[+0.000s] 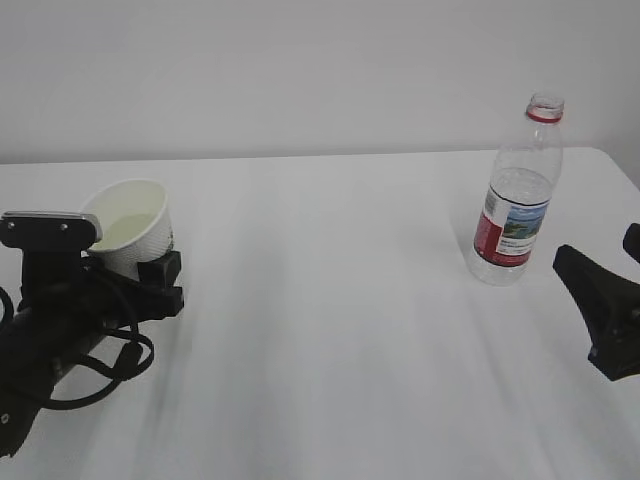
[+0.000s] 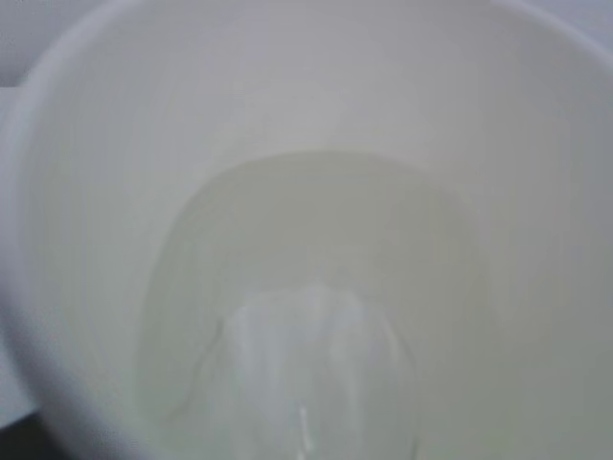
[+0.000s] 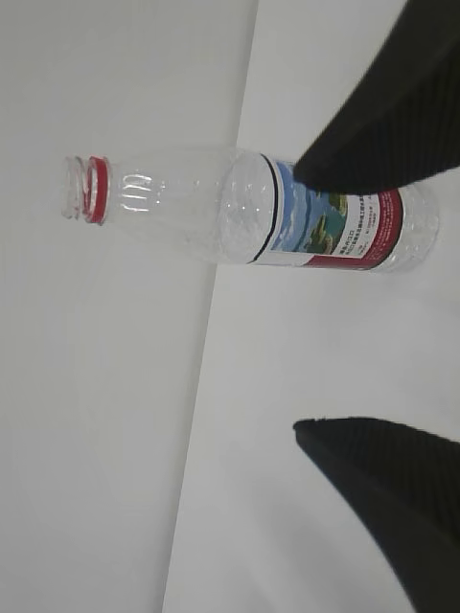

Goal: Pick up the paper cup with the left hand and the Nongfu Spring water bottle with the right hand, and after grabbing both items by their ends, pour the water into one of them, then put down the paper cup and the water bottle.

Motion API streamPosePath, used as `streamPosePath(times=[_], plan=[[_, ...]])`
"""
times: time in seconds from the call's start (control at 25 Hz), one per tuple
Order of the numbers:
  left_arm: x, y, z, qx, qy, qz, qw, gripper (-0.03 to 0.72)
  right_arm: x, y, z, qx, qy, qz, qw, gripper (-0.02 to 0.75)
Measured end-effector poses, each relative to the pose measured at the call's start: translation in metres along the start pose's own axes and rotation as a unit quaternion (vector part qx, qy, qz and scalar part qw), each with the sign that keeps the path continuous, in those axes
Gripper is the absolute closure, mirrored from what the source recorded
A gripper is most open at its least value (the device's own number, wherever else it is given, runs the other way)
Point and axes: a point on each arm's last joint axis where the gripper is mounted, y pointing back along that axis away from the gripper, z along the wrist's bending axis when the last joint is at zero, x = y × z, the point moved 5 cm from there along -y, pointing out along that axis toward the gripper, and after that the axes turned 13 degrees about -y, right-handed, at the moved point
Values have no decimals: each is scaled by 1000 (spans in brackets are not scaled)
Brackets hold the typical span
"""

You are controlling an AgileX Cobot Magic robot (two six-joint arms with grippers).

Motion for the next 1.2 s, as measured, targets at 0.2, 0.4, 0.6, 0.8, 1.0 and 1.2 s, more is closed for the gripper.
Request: streamPosePath(times=[0.2,0.4,0.6,0.8,1.0,1.2], plan=[[2,0,8,-28,14,5,1000,178,0,0,0,0,0,0,1000,186],[10,-2,11,-44,16,18,999,178,0,0,0,0,0,0,1000,186],[18,-4,13,-53,17,29,998,178,0,0,0,0,0,0,1000,186],[20,-10,15,-65,22,30,997,192,0,0,0,0,0,0,1000,186],[20,-19,12,-67,25,26,997,205,0,0,0,0,0,0,1000,186],[17,-27,9,-67,29,19,997,207,0,0,0,0,0,0,1000,186]])
